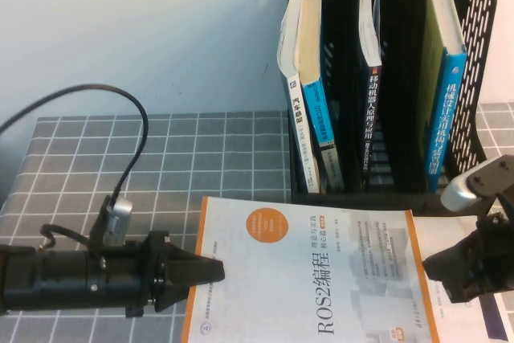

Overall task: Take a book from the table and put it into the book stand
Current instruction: Pick up the book with your left arm, then place the book on the book shelf

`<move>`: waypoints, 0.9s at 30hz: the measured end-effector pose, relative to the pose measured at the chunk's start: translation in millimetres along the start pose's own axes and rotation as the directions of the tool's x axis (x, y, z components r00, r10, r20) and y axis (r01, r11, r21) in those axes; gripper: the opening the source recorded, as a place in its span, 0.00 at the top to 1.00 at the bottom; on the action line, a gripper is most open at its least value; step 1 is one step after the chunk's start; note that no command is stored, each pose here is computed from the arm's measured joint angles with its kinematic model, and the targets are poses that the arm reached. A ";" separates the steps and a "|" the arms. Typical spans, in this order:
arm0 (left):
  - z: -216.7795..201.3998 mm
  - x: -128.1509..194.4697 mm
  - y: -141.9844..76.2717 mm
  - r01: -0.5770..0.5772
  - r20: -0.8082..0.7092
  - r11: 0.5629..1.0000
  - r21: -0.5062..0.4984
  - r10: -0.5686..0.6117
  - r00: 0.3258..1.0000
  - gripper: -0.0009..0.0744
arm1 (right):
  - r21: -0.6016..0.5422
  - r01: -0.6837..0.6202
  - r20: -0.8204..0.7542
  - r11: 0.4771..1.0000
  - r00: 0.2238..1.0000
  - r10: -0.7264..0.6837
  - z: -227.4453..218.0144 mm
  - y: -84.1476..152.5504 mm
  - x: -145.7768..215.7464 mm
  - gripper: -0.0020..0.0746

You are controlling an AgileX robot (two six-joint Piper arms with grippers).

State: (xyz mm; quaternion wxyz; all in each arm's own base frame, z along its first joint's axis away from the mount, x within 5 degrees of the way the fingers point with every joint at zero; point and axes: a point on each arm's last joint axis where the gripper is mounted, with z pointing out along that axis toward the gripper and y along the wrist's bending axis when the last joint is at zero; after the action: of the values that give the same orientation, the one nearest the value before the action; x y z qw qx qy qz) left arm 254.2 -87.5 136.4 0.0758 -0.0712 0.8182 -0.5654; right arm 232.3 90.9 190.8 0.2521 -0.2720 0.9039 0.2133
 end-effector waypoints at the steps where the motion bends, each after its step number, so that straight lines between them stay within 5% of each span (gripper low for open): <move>1: -2.8 1.1 -6.5 -0.017 0.001 1.000 0.000 0.017 1.000 0.84 | 0.001 0.013 0.013 1.000 1.000 -0.013 -4.5 2.1 -1.3 0.98; 15: -55.4 40.1 -127.2 -0.316 0.123 0.948 0.048 0.308 0.943 0.85 | 0.091 0.088 0.244 0.992 0.964 -0.108 -80.6 36.4 -10.1 0.98; 21: -69.5 56.7 -205.8 -0.506 0.196 0.859 0.075 0.485 0.852 0.85 | 0.151 0.098 0.374 0.984 0.916 -0.149 -113.5 47.5 -22.3 0.98; 27: -72.8 59.3 -273.6 -0.621 0.289 0.784 -0.022 0.599 0.746 0.85 | 0.221 0.119 0.497 0.968 0.840 -0.217 -158.4 61.2 -48.0 0.98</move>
State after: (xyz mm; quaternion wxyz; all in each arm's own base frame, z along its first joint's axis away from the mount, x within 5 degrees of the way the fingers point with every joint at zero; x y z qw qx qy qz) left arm 189.8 -128.8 415.4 0.3741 0.1235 0.7551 -0.5241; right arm 176.6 73.1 357.3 0.5270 -0.2590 0.7909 0.1725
